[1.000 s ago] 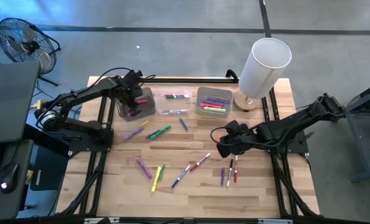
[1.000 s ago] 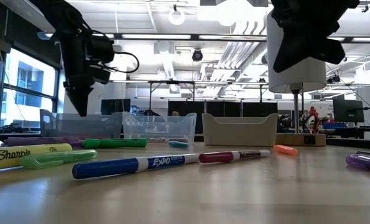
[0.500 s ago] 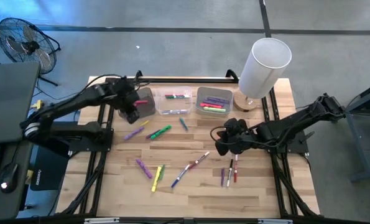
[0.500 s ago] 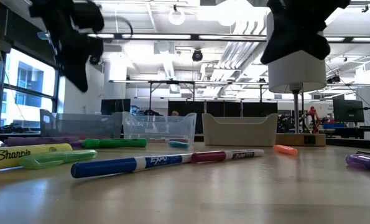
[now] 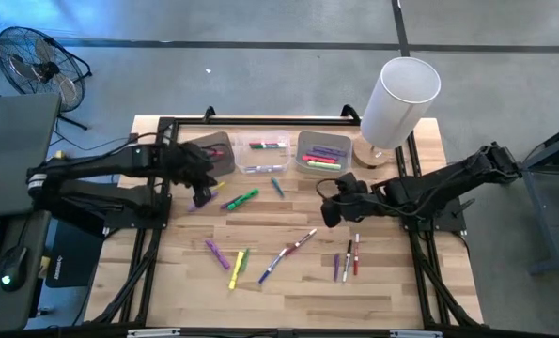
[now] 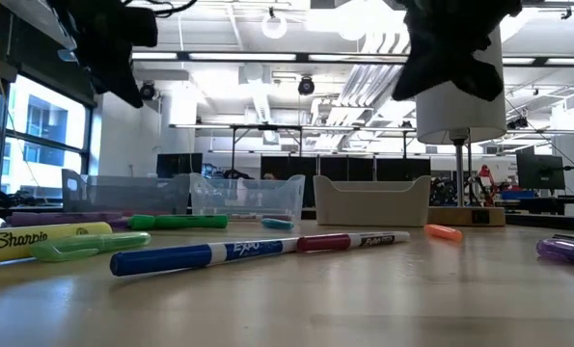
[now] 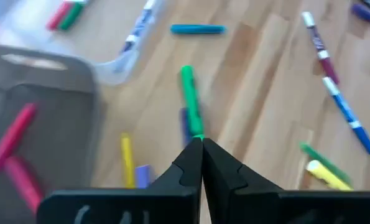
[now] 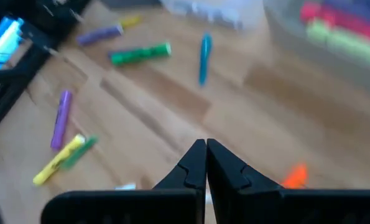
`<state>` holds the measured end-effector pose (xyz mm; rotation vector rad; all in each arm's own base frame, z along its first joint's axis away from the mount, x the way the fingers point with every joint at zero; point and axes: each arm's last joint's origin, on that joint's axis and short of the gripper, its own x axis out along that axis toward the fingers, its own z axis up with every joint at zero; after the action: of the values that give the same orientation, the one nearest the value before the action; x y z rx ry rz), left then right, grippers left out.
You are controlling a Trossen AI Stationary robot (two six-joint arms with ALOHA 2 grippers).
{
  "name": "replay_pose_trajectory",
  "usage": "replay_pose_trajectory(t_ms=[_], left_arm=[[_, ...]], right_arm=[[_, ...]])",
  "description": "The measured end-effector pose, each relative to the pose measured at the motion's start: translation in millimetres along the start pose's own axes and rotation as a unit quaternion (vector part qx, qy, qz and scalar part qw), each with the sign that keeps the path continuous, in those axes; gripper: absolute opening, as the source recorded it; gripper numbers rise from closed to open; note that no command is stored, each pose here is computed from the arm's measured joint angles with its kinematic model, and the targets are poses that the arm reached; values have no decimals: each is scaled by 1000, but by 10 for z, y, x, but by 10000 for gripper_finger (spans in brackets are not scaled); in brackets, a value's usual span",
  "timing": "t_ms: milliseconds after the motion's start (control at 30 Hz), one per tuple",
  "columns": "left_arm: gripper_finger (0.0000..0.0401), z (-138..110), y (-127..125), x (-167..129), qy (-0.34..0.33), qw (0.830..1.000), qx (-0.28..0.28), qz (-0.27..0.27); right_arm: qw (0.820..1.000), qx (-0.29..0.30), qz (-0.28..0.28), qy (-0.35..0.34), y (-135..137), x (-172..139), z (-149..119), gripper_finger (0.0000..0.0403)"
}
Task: Pick & Place Markers
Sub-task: Put the red marker pen into the transparent bin
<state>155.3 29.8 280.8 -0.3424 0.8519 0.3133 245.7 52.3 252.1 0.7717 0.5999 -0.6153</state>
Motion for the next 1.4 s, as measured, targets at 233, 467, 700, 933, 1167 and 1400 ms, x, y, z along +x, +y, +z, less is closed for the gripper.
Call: replay_pose_trajectory(t_ms=[233,467,700,933,1167,1400], left_arm=[[2,52,-184,133,-10,999,32,-9],[2,87,-231,316,15,999,38,-2],[2,92,-252,462,44,998,41,-2],[2,124,-271,521,38,998,52,-8],[2,135,-275,522,33,998,53,-10],[2,135,-276,522,33,999,40,-12]], right_arm=[[984,100,-69,128,-139,-50,-198,0],[928,156,-205,271,-190,-20,-672,0],[909,181,-262,270,146,-16,-1054,0],[902,168,-299,262,225,99,-1206,1],[896,155,-336,245,122,201,-1259,1],[892,164,-338,254,17,272,-1316,27]])
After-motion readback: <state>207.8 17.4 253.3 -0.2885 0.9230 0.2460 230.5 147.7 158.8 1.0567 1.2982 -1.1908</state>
